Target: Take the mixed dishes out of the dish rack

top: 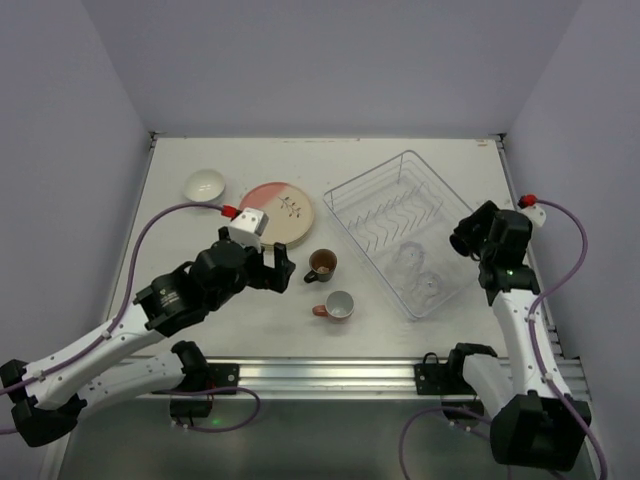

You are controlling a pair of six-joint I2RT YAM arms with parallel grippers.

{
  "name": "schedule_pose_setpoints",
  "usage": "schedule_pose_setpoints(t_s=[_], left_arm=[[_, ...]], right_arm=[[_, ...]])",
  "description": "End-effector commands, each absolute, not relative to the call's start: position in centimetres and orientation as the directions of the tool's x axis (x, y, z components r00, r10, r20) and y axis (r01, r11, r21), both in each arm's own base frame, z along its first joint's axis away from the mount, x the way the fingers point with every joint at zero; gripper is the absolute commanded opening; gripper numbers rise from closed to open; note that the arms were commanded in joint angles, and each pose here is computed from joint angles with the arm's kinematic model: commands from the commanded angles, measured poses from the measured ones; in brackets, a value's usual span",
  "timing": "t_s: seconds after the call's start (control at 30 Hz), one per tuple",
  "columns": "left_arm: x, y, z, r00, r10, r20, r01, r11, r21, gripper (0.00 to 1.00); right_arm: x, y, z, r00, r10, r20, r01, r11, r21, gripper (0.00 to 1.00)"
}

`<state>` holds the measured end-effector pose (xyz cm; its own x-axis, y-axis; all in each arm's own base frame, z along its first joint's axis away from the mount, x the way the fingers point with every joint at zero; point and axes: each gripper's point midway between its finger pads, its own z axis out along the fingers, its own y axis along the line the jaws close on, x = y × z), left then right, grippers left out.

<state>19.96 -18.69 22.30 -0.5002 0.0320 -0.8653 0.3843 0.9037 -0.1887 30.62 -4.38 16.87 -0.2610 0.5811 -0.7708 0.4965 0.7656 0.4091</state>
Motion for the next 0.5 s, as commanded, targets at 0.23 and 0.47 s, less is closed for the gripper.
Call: schedule_pose_setpoints(t_s=[0.23,0.47], left_arm=[[19.6,-27.3,33.3,-0.446,-0.318,-0.837,0.595,0.593,-0.543,1.00],[21.9,-26.1,35.7,-0.413,-0.303,-0.859,0.502,0.711,-0.492,1.00]], right_arm=[[29.7,3.1,27.9,-0.123,0.547,-0.828,-0.065,0.828,0.557,0.00],[26.5,9.9,30.5,-0.085,0.370,-0.925,-0.533,0.767,0.356,0.00]])
